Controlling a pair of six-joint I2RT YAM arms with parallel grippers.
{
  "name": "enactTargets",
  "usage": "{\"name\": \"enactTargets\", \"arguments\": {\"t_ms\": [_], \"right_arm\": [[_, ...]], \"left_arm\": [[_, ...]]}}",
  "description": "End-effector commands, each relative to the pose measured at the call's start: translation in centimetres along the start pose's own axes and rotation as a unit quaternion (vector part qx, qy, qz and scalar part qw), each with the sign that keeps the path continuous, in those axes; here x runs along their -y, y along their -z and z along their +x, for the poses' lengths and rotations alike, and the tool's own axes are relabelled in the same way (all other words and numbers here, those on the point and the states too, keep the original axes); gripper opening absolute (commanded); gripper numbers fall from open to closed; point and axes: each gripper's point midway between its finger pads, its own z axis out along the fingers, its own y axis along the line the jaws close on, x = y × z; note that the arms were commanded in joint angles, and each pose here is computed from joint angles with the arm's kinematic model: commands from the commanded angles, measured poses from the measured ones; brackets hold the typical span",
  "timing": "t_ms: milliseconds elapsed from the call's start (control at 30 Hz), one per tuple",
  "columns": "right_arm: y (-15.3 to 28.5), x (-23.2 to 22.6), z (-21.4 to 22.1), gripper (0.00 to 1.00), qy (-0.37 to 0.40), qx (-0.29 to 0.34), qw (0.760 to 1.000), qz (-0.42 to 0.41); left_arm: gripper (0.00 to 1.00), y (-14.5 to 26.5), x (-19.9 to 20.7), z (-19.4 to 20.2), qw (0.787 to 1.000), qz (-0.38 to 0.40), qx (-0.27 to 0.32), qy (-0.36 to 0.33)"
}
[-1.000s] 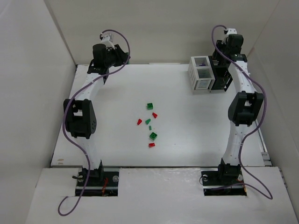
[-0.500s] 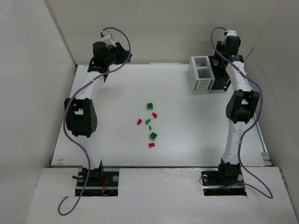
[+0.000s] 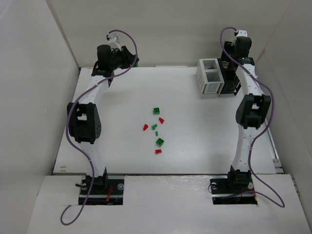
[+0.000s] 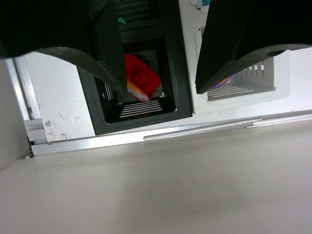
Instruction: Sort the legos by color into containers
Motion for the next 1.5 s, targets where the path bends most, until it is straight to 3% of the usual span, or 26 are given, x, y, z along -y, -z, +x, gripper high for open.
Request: {"name": "enactTargets", "arguments": {"t_ms": [0, 200, 400, 567, 633, 700, 800, 1067, 1467], "right_arm": [[1.7, -1.7, -3.8, 0.63, -0.003, 0.050, 0.998, -0.039], [6.1, -6.3, -4.5, 0.63, 0.053, 0.058, 0.983, -0.168], [13.5, -15.5, -2.9, 0.65, 0.074, 0.031, 0.948, -0.307], [20.6, -24.5, 1.7, 0.67, 0.066, -0.044, 0.869, -0.488], [22.4, -25.7, 2.5, 0.67, 0.050, -0.069, 0.847, -0.524], [25.2, -27.7, 4.2, 0.67, 0.041, -0.097, 0.800, -0.591], [28.4, -29.1, 5.4, 0.67, 0.044, -0.124, 0.767, -0.628], [32.9, -30.7, 6.6, 0.68, 0.017, -0.175, 0.753, -0.634], [36.3, -32.7, 5.3, 0.65, -0.014, -0.171, 0.748, -0.641]], "left_arm": [[0.01, 2.5, 3.7, -3.3, 0.998, 0.044, 0.038, -0.037], [0.03, 4.6, 7.3, -0.7, 0.989, 0.121, 0.011, -0.082], [0.04, 5.9, 11.6, 5.2, 0.967, 0.140, -0.065, -0.201], [0.01, 6.4, 12.3, 8.4, 0.956, 0.090, -0.074, -0.269], [0.01, 7.1, 12.8, 8.7, 0.955, 0.082, -0.072, -0.277], [0.01, 7.5, 13.2, 8.8, 0.953, 0.078, -0.066, -0.286], [0.01, 8.4, 14.4, 9.4, 0.947, 0.075, -0.062, -0.305], [0.01, 10.6, 16.6, 11.3, 0.935, 0.064, -0.061, -0.345], [0.01, 12.3, 17.9, 11.9, 0.931, 0.073, -0.049, -0.355]]}}
